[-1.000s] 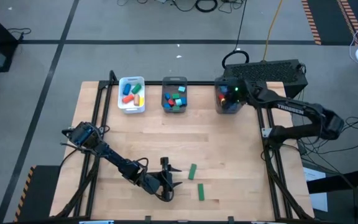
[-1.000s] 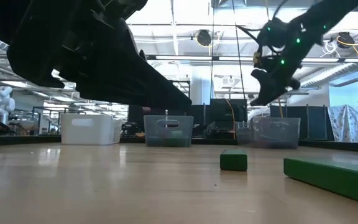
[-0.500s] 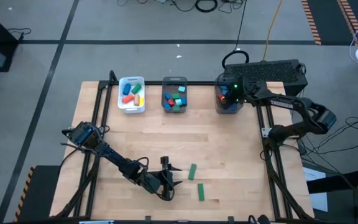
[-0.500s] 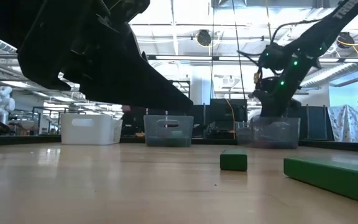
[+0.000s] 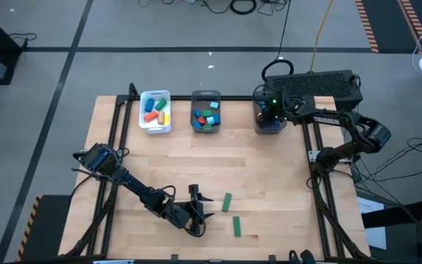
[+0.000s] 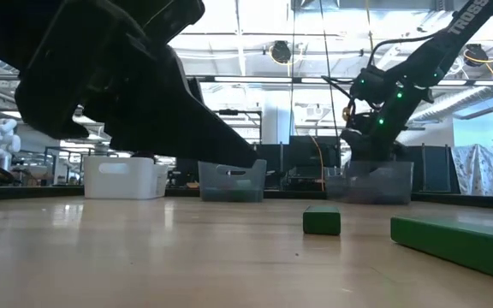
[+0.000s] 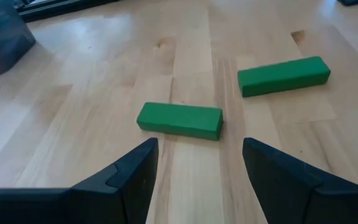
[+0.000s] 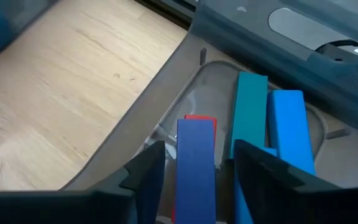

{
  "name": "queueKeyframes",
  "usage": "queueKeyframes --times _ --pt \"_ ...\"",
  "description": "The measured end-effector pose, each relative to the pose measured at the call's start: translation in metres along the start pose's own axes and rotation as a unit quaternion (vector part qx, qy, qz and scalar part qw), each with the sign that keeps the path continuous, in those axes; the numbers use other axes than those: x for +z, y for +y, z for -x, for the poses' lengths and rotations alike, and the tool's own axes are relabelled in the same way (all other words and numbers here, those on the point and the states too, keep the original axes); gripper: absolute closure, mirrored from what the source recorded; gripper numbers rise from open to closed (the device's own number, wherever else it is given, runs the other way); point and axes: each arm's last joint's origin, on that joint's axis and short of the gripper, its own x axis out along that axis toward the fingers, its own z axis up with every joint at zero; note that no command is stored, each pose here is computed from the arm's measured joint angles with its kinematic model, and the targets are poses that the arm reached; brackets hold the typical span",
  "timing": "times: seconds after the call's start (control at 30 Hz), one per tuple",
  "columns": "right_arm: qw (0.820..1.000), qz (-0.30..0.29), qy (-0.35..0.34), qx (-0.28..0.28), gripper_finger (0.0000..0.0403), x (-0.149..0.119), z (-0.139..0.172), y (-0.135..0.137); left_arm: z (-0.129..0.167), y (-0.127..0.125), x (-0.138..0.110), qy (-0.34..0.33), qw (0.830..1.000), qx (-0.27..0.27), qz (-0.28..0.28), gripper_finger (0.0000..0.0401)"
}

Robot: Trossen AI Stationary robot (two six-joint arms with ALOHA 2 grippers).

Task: Sort blocks by size
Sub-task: Put the green rectangular block into the right black bin

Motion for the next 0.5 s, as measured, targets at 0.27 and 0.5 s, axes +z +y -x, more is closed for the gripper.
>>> queueKeyframes --times 0.27,0.5 --pt "1.0 0.007 -0.008 0.002 0.022 0.002 0.004 0.0 0.0 0.0 0.0 0.002 1.0 0.0 0.011 0.0163" --pt "0.998 0.004 -0.053 0.015 0.022 0.01 0.027 0.002 0.0 0.0 0.0 0.001 1.0 0.0 0.012 0.0163"
